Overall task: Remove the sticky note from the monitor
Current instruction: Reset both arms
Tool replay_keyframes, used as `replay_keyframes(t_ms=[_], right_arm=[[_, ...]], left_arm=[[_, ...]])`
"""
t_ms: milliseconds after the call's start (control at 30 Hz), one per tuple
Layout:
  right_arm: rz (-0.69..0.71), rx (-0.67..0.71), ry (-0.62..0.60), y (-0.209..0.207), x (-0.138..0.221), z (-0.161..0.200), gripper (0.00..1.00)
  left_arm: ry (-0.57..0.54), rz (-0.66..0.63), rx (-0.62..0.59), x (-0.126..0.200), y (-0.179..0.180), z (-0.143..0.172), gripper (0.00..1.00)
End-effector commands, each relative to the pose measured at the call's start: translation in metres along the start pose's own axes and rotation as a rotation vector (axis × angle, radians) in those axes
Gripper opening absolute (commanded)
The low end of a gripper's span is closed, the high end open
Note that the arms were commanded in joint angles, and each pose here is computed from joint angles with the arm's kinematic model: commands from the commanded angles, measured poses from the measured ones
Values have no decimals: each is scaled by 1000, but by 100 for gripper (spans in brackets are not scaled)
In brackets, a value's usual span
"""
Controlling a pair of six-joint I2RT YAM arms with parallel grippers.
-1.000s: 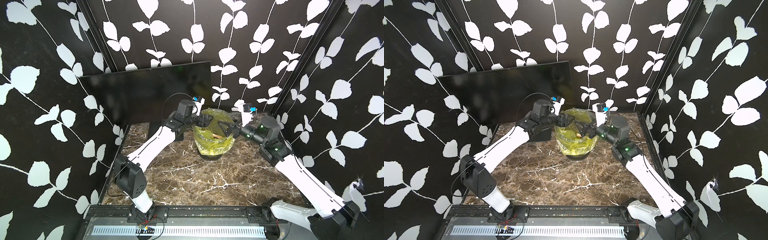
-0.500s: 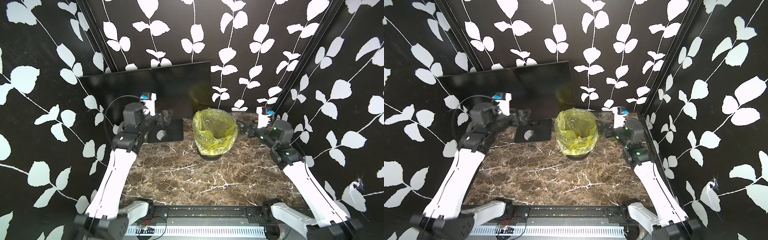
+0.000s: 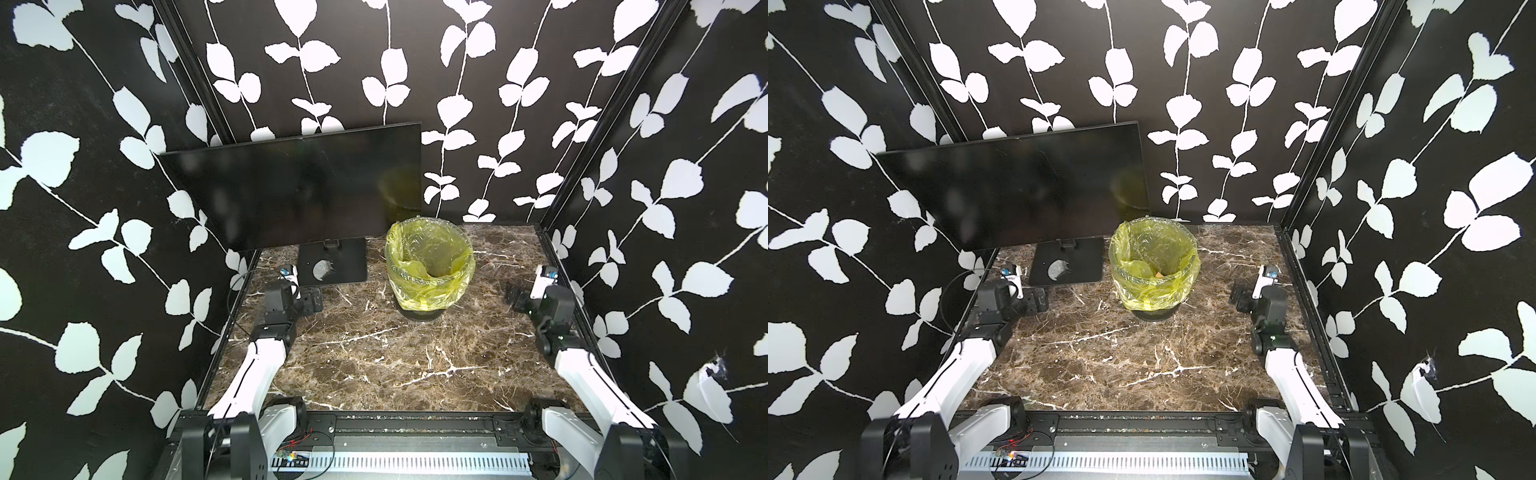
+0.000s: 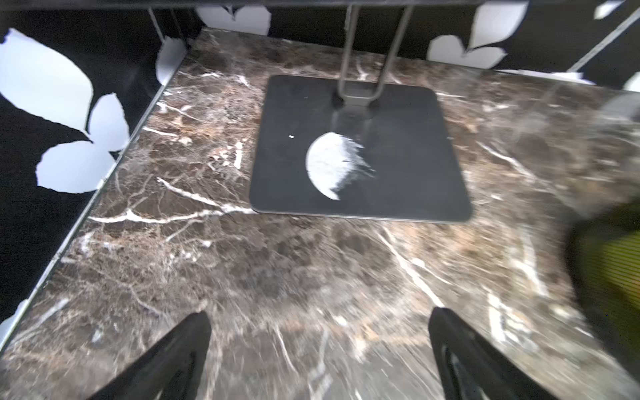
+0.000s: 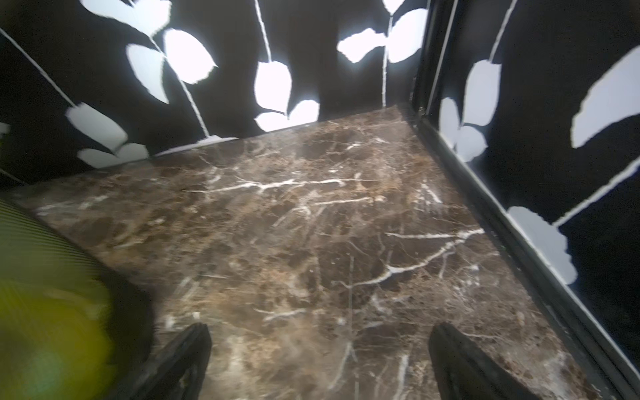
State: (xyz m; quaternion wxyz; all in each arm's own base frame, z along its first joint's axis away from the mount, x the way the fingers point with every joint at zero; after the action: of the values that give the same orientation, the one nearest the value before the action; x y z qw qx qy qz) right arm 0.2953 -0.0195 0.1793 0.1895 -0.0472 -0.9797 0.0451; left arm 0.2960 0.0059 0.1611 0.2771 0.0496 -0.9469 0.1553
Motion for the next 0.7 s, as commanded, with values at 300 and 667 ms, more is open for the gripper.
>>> replay_keyframes(t_ms=[300, 667], right_arm=[[128, 135, -143, -12, -38, 11, 100], [398, -2, -159, -44, -16, 21, 100]], left_arm=[[-256, 11, -73, -47, 9, -4, 99], [-320, -37, -48, -53, 23, -6, 99]])
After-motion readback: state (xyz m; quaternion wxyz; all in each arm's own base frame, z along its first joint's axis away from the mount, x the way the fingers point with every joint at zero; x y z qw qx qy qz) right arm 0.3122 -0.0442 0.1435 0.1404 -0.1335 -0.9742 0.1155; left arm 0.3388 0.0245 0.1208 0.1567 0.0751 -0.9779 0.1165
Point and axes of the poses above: each gripper's point midway between its finger pads, its own x axis back along the fingers, its own y axis along the line the jaws close on, z = x × y, the point moved 5 cm from there along x, back along the fingers, and after that the axes turned 14 degrees about x, right-handed, at the moved point
